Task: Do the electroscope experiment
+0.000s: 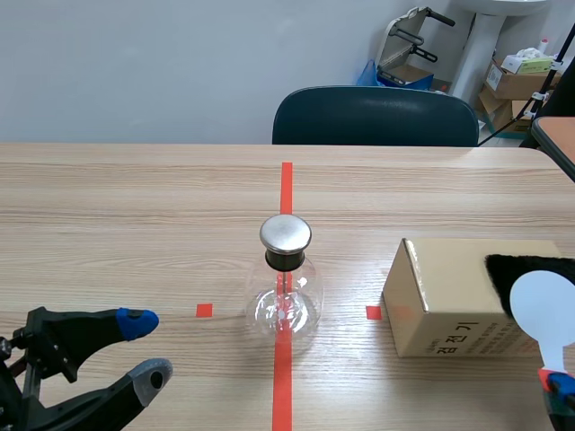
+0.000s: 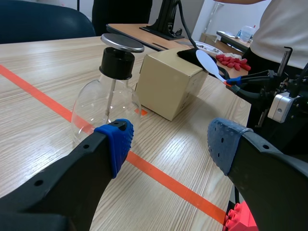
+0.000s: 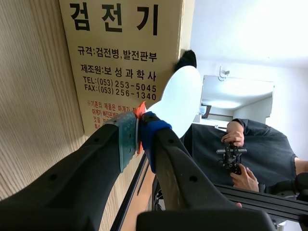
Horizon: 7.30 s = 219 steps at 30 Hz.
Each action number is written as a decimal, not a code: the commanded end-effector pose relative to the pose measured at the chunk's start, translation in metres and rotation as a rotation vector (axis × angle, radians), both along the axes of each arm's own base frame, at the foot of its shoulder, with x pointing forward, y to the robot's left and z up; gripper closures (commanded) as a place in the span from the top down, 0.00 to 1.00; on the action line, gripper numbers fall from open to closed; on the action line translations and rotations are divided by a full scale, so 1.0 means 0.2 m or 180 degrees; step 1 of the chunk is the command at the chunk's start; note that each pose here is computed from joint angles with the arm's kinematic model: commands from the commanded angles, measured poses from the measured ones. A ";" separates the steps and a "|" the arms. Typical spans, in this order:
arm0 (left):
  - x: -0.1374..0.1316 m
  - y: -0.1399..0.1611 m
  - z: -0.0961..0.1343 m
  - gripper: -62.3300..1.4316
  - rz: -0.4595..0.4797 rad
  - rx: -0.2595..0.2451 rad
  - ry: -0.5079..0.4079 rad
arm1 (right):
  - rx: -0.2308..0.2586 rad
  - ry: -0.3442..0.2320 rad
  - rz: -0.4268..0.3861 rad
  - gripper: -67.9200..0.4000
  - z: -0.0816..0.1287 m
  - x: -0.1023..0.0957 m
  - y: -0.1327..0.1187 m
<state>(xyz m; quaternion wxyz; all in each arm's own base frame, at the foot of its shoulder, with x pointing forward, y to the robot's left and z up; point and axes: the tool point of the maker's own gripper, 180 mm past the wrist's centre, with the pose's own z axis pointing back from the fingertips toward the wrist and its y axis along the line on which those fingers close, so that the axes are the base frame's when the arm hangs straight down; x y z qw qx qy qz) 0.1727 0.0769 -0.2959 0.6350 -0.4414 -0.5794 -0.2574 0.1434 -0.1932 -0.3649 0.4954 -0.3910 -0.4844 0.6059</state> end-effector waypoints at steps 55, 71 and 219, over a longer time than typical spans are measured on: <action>0.22 -0.04 0.00 0.20 0.0349 0.0405 -0.0443 | -0.0085 -0.0143 -0.0025 0.03 0.04 0.00 -0.02; 0.40 -0.12 -0.04 0.13 0.0578 0.0797 -0.0583 | -0.0078 -0.0149 -0.0037 0.03 0.04 0.00 -0.02; 0.45 -0.19 -0.40 0.13 0.0562 0.1318 -0.0404 | 0.0300 -0.1136 0.0368 0.03 0.45 0.56 0.73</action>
